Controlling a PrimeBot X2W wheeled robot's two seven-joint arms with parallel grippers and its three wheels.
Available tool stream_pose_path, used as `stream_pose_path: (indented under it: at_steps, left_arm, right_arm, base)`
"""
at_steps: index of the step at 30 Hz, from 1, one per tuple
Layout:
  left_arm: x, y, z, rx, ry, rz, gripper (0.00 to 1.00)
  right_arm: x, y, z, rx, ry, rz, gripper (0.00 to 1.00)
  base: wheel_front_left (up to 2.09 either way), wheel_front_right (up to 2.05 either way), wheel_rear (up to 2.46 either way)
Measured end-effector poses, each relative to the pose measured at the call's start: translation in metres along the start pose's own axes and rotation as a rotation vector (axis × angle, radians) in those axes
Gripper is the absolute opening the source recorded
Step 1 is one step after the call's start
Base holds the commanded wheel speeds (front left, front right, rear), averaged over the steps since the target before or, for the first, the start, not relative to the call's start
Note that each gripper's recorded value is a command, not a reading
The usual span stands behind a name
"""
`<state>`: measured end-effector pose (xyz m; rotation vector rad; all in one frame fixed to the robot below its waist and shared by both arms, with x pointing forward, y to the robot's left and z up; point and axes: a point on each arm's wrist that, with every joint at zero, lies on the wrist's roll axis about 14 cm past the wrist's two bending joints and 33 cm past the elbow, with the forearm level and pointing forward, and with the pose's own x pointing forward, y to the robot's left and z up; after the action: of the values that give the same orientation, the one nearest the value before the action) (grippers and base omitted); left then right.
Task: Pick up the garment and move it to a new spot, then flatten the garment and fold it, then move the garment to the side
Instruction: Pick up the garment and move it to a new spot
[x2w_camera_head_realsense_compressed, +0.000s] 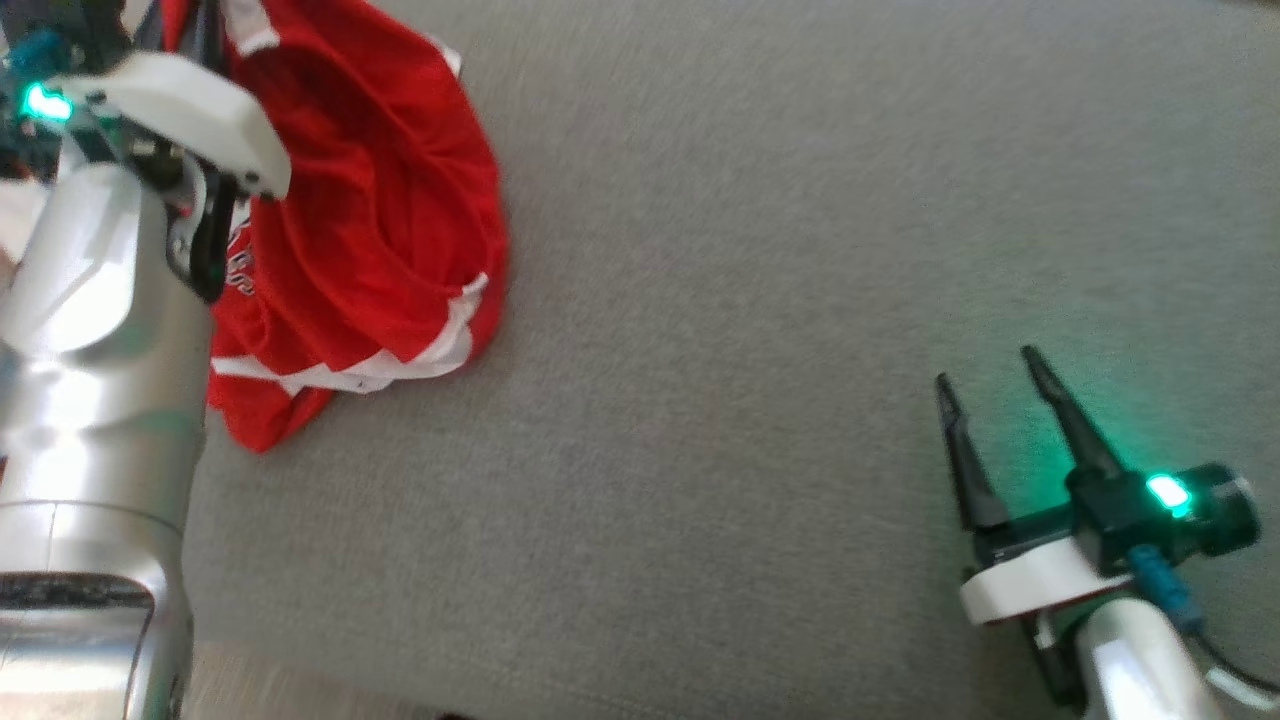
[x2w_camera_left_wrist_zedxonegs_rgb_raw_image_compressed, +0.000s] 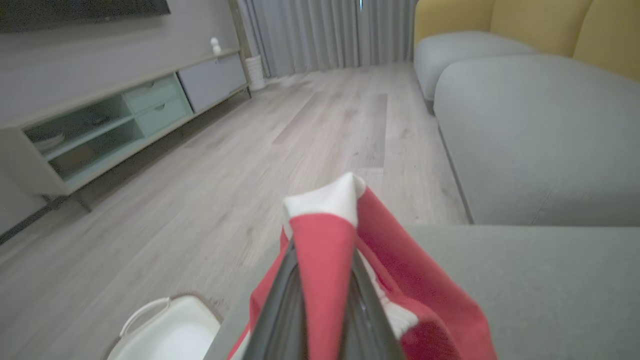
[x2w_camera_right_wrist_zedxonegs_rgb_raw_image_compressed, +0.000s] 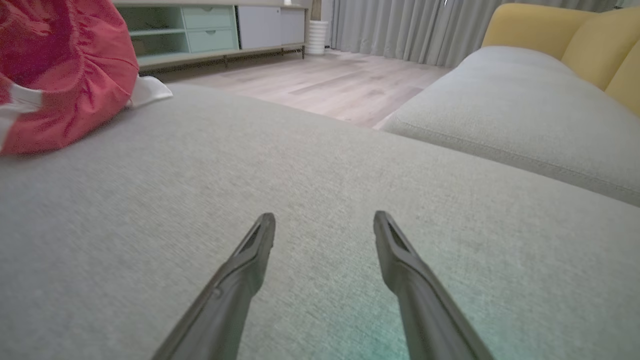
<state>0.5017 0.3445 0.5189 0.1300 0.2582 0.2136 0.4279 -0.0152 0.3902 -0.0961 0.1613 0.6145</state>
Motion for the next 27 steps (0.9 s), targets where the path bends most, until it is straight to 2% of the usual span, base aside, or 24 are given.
stream_pose_path:
  at_steps: [6, 7, 9, 16, 23, 27]
  left_arm:
    - [-0.011, -0.042, 0.094, -0.010, -0.219, -0.120, 0.00]
    - [-0.017, -0.073, 0.122, -0.022, -0.277, -0.202, 0.00]
    - [-0.028, -0.111, 0.149, -0.044, -0.336, -0.303, 0.00]
    - [-0.087, -0.223, 0.235, -0.151, -0.520, -0.643, 0.00]
    - [-0.149, -0.320, 0.278, -0.258, -0.607, -0.922, 0.00]
    - [-0.171, -0.375, 0.260, -0.293, -0.554, -1.055, 0.00]
  right_arm:
    - [-0.028, -0.001, 0.029, 0.015, -0.049, -0.071, 1.00]
    - [-0.044, -0.011, 0.034, 0.018, -0.056, -0.120, 1.00]
    - [-0.064, -0.022, 0.034, 0.026, -0.054, -0.178, 1.00]
    - [-0.139, -0.052, 0.042, 0.073, -0.094, -0.388, 1.00]
    - [-0.201, -0.079, 0.051, 0.093, -0.155, -0.587, 1.00]
    - [-0.230, -0.088, 0.050, 0.111, -0.172, -0.678, 1.00]
  base:
    - [0.00, 0.00, 0.00]
    - [0.00, 0.00, 0.00]
    - [0.00, 0.00, 0.00]
    - [0.00, 0.00, 0.00]
    - [0.00, 0.00, 0.00]
    - [0.00, 0.00, 0.00]
